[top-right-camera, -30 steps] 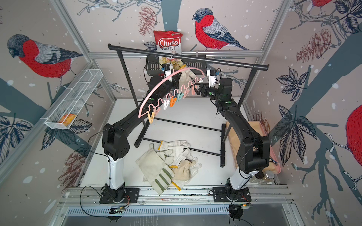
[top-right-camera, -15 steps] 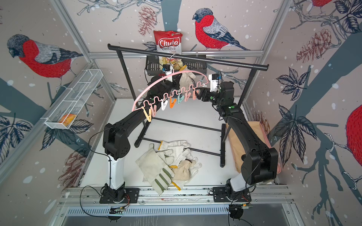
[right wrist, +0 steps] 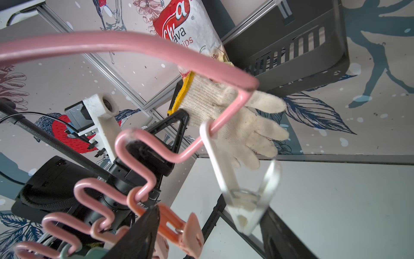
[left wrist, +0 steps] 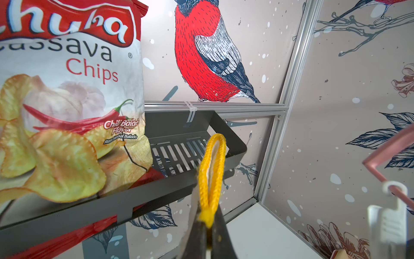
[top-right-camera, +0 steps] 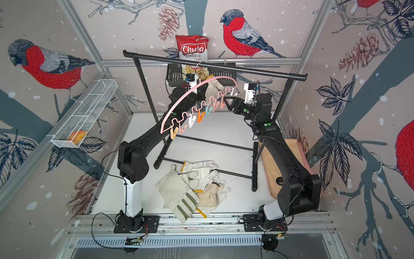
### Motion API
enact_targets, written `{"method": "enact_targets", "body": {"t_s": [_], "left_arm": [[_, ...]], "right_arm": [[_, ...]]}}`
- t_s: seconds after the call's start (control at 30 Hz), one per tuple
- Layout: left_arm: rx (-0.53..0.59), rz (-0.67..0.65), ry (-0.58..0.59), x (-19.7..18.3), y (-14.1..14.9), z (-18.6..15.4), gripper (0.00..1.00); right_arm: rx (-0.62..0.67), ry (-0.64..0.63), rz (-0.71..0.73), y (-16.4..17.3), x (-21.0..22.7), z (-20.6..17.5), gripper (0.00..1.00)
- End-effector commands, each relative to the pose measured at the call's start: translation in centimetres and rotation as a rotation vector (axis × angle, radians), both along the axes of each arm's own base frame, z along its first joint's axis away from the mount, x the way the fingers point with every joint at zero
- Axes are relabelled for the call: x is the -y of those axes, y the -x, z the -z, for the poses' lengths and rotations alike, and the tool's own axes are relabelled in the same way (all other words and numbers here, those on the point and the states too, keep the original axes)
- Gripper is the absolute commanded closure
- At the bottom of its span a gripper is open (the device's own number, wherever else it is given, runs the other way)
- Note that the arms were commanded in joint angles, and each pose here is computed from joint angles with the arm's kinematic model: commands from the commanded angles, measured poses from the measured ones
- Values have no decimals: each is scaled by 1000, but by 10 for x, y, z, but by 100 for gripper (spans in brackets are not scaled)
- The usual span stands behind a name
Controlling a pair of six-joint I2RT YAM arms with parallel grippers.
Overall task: Clip the gloves onto a hanger to dry
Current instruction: Open the clamp at the hanger.
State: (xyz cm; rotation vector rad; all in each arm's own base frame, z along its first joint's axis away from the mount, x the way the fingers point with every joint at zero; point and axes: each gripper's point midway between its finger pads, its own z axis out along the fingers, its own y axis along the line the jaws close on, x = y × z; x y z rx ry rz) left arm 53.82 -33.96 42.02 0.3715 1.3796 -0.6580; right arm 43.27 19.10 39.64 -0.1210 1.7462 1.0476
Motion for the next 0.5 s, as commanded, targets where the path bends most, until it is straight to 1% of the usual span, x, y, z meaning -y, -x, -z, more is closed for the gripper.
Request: {"method": "enact_targets", "body": {"t_s": [0.0, 0.2, 0.37, 0.47], "left_arm": [[51, 4, 20, -1, 6, -18, 100], [50, 4, 22, -1, 5, -17, 100], [51, 4, 18, -1, 6, -17, 100], [53, 3, 14, -1, 6, -17, 100]], "right_arm": [[-13, -22, 34, 3, 9, -3, 28], [-6, -22, 74, 4, 24, -2, 28], [5, -19, 120, -9, 36, -3, 30], [17, -22, 126, -17, 34, -6, 32]]}}
